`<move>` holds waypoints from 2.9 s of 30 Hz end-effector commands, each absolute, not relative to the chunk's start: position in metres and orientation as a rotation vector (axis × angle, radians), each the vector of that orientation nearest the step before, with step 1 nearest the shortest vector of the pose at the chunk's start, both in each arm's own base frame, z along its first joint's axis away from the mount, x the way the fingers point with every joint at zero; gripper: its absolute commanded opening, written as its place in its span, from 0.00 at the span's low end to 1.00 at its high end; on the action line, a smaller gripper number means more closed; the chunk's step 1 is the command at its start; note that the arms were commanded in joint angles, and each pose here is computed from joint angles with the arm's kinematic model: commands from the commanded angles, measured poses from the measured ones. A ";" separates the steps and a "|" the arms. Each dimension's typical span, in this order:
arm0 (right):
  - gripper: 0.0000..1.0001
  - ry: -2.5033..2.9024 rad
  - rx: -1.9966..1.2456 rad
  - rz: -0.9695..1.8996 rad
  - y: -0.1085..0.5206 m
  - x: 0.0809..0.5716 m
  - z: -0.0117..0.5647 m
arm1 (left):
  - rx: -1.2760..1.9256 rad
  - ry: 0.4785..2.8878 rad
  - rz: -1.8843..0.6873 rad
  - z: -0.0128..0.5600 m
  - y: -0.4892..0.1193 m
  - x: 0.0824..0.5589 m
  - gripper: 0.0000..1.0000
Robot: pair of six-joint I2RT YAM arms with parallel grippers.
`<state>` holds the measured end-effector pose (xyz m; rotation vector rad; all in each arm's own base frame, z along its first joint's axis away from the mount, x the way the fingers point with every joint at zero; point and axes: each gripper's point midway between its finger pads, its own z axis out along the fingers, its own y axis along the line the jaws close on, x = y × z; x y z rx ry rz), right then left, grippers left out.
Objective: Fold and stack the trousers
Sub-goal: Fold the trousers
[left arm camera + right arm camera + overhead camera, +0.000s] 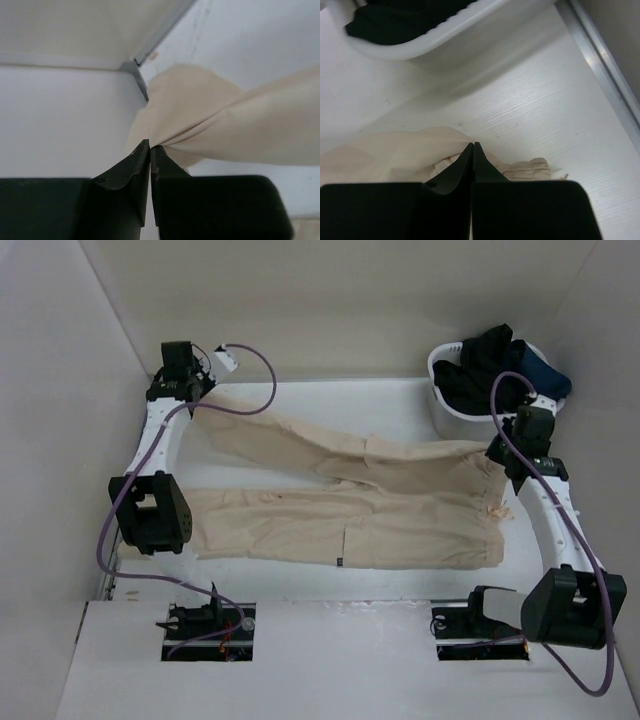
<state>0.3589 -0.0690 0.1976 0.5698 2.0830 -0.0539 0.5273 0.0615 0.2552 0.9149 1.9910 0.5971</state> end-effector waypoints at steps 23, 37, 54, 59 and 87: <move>0.00 2.157 0.766 0.047 -0.002 0.207 0.156 | 0.767 2.245 0.850 0.220 0.195 0.315 0.00; 0.21 2.397 0.715 0.061 0.031 0.149 0.135 | 0.853 2.470 0.774 0.124 0.173 0.218 0.01; 0.74 1.904 1.639 0.186 0.017 0.180 0.103 | 0.960 2.542 0.852 0.119 0.189 0.206 0.40; 0.77 1.904 1.802 0.139 0.013 0.202 0.063 | 0.904 2.563 0.866 0.115 0.204 0.204 0.42; 0.00 1.945 1.259 -0.153 -0.119 0.310 0.091 | 0.536 2.683 0.017 0.104 0.148 0.254 0.46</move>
